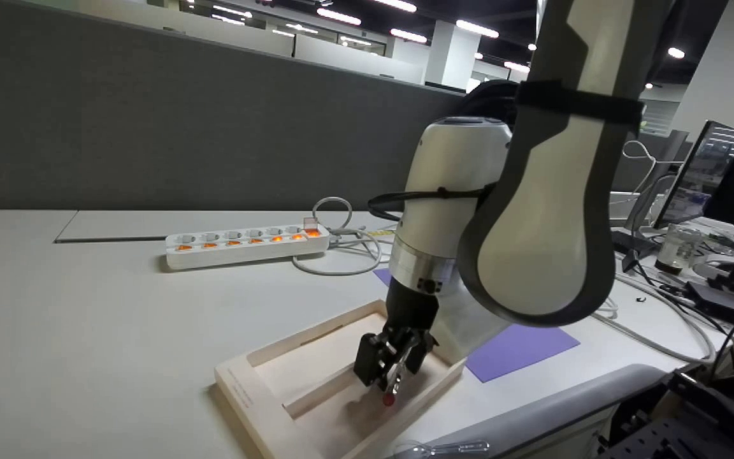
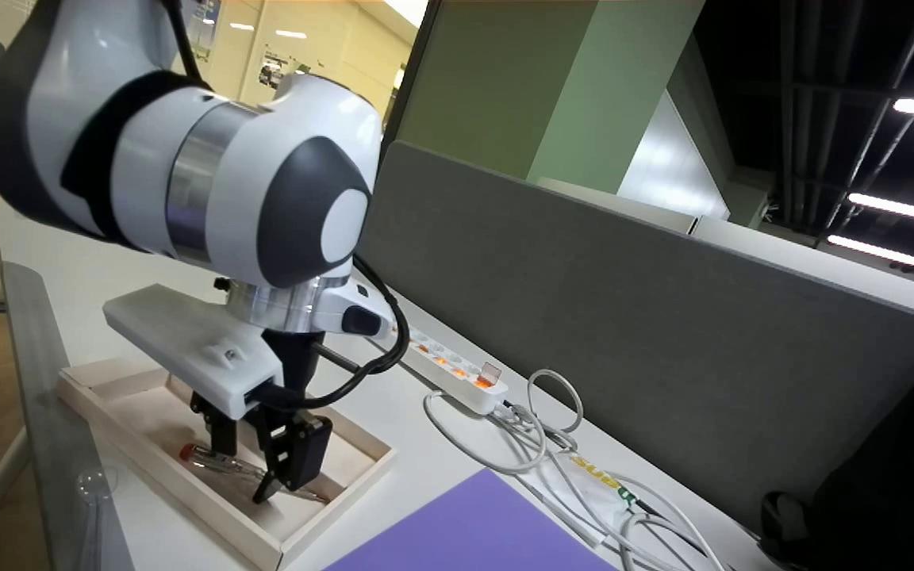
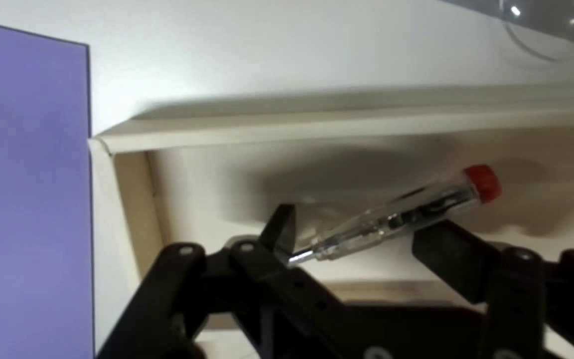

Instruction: Put the screwdriver on the tray onto the table

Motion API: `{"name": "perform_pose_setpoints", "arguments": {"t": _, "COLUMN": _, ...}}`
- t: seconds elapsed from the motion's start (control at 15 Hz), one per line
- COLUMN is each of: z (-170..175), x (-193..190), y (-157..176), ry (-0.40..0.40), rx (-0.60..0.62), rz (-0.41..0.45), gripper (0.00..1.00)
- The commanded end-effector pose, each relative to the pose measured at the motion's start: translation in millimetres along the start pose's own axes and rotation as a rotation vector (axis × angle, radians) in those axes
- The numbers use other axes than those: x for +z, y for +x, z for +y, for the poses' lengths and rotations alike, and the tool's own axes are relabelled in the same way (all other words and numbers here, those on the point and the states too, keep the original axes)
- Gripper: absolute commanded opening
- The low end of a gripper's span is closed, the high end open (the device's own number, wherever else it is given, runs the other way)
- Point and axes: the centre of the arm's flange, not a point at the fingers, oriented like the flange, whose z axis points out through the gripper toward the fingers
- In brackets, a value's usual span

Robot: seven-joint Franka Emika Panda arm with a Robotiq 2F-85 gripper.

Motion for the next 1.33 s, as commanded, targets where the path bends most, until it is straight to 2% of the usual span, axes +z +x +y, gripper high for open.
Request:
{"name": "perform_pose_setpoints", "arguments": {"t": 0.0, "z": -4, "x": 0, "y": -11, "ry": 0.007, "rx": 0.023, "rz": 0.014, "gripper": 0.35}}
{"name": "perform_pose_setpoints", "arguments": {"t": 0.2, "z": -6, "x": -8, "y": -11, "ry": 0.004, "rx": 0.023, "rz": 0.030, "gripper": 0.12}}
{"name": "perform_pose_setpoints", "arguments": {"t": 0.33, "z": -4, "x": -12, "y": -11, "ry": -0.007, "rx": 0.023, "rz": 0.037, "gripper": 0.01}}
{"name": "perform_pose_setpoints", "arguments": {"t": 0.8, "z": 3, "x": -39, "y": 1, "ry": -0.066, "rx": 0.005, "rz": 0.072, "gripper": 0.02}}
{"name": "perform_pose_setpoints", "arguments": {"t": 1.27, "z": 21, "x": -80, "y": 14, "ry": -0.143, "rx": 0.019, "rz": 0.119, "gripper": 0.02}}
